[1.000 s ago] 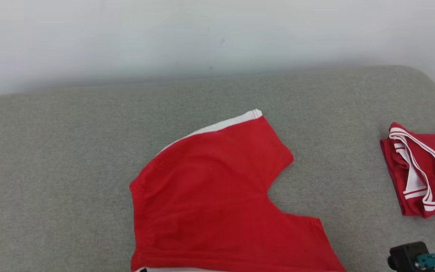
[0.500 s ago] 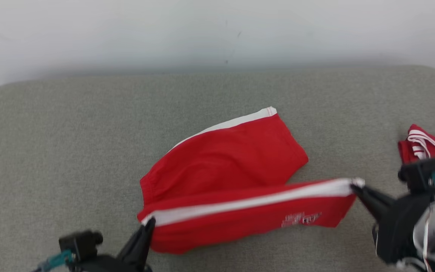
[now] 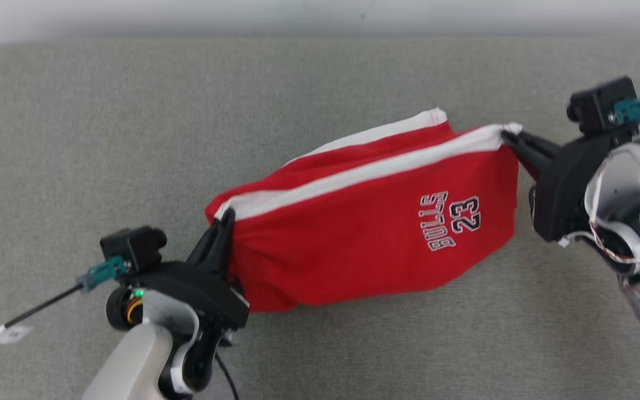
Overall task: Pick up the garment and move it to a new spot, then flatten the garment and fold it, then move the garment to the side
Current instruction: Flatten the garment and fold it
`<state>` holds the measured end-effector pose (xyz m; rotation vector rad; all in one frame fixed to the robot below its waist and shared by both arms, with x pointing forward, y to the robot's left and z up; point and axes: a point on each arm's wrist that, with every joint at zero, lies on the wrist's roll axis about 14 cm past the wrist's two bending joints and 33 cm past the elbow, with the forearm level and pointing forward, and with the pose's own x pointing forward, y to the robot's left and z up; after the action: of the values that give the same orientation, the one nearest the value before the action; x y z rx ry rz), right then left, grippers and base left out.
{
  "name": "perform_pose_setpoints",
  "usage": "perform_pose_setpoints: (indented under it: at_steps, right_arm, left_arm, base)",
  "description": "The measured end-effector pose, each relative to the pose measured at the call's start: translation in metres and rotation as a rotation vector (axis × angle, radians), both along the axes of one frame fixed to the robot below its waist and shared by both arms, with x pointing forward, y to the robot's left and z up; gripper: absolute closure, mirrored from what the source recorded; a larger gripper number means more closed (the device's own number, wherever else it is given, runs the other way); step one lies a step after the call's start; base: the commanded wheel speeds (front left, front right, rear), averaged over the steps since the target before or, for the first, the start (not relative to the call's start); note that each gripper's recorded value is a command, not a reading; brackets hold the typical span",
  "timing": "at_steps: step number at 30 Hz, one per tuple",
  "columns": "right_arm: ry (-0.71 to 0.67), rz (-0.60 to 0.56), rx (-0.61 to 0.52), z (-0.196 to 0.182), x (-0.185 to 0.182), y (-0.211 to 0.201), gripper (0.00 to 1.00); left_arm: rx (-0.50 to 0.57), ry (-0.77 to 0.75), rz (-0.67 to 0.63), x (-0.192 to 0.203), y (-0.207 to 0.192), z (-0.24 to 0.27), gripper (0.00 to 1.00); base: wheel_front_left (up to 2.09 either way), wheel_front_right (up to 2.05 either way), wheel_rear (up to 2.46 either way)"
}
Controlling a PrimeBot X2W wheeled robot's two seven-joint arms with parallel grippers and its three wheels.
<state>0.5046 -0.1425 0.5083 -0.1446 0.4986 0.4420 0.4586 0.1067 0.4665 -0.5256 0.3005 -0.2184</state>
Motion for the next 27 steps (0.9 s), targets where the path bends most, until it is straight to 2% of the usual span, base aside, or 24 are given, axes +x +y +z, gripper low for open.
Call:
perform_pose_setpoints:
  at_steps: [6, 13, 14, 15, 17, 18, 23, 27]
  right_arm:
    - [-0.032, 0.017, -0.028, -0.016, 0.044, 0.009, 1.00]
    - [-0.007, 0.026, -0.027, -0.050, 0.075, 0.026, 1.00]
    - [-0.008, 0.025, -0.016, -0.053, 0.079, 0.029, 0.86]
    - [-0.017, 0.024, -0.006, -0.055, 0.082, 0.031, 0.00]
    - [-0.035, 0.015, 0.035, -0.056, 0.090, 0.038, 0.00]
    - [-0.033, 0.011, 0.058, -0.057, 0.091, 0.043, 0.00]
    - [-0.045, 0.005, 0.119, -0.050, 0.090, 0.053, 0.00]
    - [-0.054, -0.019, 0.153, -0.033, 0.088, 0.047, 0.00]
  left_arm:
    - [0.009, -0.001, 0.023, 0.026, 0.002, -0.009, 1.00]
    - [0.018, 0.022, 0.078, 0.046, 0.009, -0.022, 1.00]
    - [0.022, 0.028, 0.087, 0.048, 0.010, -0.024, 1.00]
    - [0.023, 0.032, 0.093, 0.049, 0.012, -0.026, 0.95]
    - [0.023, 0.033, 0.109, 0.051, 0.014, -0.028, 0.22]
    - [0.024, 0.030, 0.118, 0.052, 0.016, -0.029, 0.00]
    - [0.025, 0.003, 0.144, 0.050, 0.022, -0.024, 0.00]
    - [0.032, -0.081, 0.192, 0.046, 0.033, -0.005, 0.00]
  base:
    - [0.00, 0.00, 0.00]
    - [0.00, 0.00, 0.00]
    - [0.00, 0.00, 0.00]
    - [0.00, 0.00, 0.00]
    - [0.00, 0.00, 0.00]
    - [0.00, 0.00, 0.00]
    - [0.00, 0.00, 0.00]
    - [0.00, 0.00, 0.00]
